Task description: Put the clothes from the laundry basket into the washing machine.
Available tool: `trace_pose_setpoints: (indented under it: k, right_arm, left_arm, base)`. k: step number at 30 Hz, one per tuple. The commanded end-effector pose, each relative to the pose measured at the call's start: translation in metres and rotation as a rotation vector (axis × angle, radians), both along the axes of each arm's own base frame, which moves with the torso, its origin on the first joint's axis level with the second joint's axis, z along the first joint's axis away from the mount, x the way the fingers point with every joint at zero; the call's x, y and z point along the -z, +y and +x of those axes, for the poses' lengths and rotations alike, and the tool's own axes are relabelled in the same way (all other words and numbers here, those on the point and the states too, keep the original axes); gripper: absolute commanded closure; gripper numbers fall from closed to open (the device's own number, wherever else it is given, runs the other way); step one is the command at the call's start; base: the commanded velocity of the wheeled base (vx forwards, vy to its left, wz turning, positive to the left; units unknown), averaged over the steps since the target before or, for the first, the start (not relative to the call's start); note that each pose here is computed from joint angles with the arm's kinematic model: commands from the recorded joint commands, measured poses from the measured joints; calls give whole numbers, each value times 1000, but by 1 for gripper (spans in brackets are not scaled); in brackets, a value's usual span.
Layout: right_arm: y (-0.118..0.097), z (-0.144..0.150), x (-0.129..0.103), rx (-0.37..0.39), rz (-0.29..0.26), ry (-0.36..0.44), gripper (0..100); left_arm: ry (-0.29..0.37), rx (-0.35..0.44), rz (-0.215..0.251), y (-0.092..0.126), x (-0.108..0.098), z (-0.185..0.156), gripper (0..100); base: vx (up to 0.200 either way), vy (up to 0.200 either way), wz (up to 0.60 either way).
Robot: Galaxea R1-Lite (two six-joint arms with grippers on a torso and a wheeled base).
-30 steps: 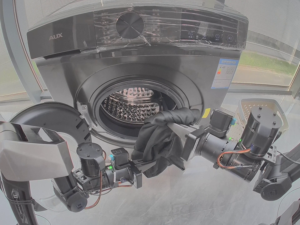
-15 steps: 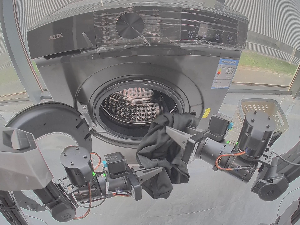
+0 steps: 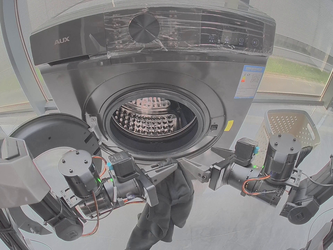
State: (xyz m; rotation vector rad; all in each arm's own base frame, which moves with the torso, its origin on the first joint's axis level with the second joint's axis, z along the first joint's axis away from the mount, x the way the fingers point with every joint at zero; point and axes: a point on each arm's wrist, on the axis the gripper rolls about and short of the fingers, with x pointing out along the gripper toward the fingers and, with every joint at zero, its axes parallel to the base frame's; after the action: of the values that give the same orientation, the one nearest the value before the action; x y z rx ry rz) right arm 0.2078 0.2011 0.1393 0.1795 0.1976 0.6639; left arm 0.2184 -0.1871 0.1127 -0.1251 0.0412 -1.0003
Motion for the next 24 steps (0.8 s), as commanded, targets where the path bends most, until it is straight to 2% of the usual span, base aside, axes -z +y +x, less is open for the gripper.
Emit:
trace_pose_setpoints:
  k: [1, 9, 10, 14, 18, 24]
  right_arm:
    - [-8, 5, 4, 32, -18, 9, 0]
    - [-13, -2, 18, 24, -73, 41, 0]
    - [-15, -6, 24, 13, -105, 55, 0]
    - [-16, -9, 37, 4, -147, 83, 0]
    - [-11, -12, 51, -26, -191, 111, 0]
    - [8, -9, 67, -64, -202, 116, 0]
  left_arm:
    - [-25, -58, -38, -3, -8, 11, 100]
    - [-50, -153, -81, -6, -17, 21, 100]
    - [-56, -171, -89, -7, -18, 23, 100]
    - [-49, -181, -98, -7, -19, 25, 100]
    - [-54, -186, -114, -9, -22, 27, 100]
    - [-62, -212, -124, -12, -22, 33, 100]
  base:
    - [0, 0, 0]
    - [0, 0, 0]
    - [0, 0, 0]
    - [0, 0, 0]
    - [0, 0, 0]
    - [0, 0, 0]
